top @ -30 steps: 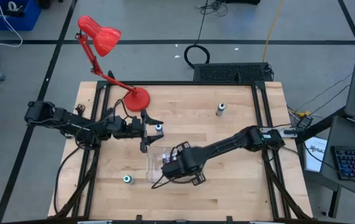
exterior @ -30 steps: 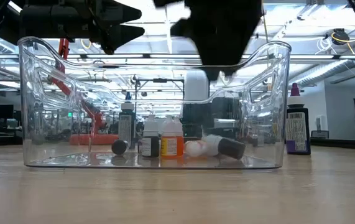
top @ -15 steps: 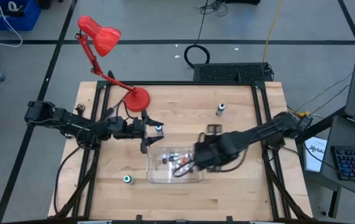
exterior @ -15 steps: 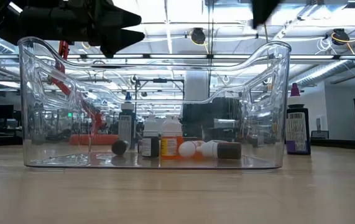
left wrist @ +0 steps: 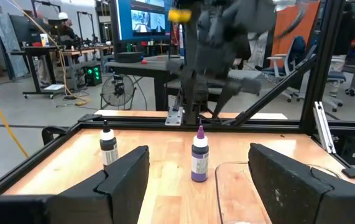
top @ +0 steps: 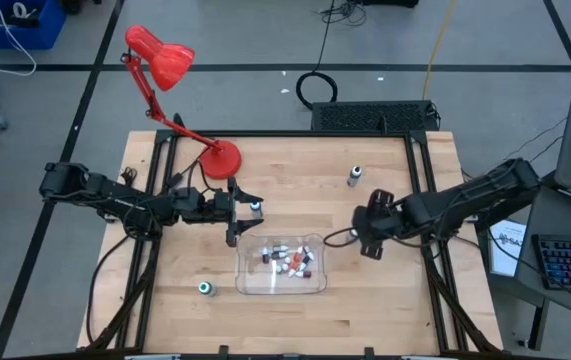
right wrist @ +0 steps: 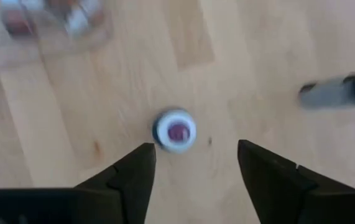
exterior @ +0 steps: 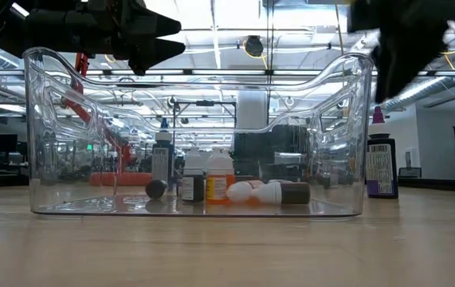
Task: Pick & Place food coloring
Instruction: Put the large purple food coloring into the bin
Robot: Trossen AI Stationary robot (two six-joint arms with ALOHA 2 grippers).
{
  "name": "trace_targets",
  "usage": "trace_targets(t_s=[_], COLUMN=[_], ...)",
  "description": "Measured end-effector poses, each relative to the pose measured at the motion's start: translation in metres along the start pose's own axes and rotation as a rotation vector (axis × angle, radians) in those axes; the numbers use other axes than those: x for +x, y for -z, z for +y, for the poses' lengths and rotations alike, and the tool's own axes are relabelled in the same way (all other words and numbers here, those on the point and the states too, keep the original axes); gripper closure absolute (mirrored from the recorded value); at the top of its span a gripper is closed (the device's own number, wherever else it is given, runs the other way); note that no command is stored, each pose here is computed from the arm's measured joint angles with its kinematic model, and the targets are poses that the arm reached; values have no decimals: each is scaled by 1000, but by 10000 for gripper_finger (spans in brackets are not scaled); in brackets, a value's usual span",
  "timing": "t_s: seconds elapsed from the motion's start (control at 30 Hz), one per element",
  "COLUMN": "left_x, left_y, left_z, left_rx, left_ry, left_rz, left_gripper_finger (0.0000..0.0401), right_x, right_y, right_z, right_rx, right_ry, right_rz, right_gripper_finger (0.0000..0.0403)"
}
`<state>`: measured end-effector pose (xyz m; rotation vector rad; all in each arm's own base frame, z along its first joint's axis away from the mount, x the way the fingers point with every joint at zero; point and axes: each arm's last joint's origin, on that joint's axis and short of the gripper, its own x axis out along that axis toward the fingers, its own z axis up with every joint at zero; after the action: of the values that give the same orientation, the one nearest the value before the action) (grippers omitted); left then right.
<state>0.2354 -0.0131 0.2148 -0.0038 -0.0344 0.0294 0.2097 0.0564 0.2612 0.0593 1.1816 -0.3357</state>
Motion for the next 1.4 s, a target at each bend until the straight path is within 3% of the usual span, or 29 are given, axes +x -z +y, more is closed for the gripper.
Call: trace_targets(t_s=[0.17,0.33,0.87,1.07,1.27,1.4], left_x=[0,0,0,0,0,0], left_y=[1,1,2,3,3,3], left_z=[0,0,0,0,0,0], left_rx=[1,1,7,8,8,8], left_ry=[0,-6,-10,-10,-10,-10], left_rz=[5,15,26,26,26,27], left_gripper_finger=[128,127,127,127,127,127], right_x=[29,43,59,59,49,20], right_y=[16,14,14,8,-8,-31], right_z=[-7,-7,-20,-18,-12,-9], right_rx=[30,39,64,21,-78,-103], right_ry=[-61,-136,-139,-191,-247,-254], right_rz=[49,0,-3,-53,-188,-276], right_gripper_finger=[168,166,205,294,298,298])
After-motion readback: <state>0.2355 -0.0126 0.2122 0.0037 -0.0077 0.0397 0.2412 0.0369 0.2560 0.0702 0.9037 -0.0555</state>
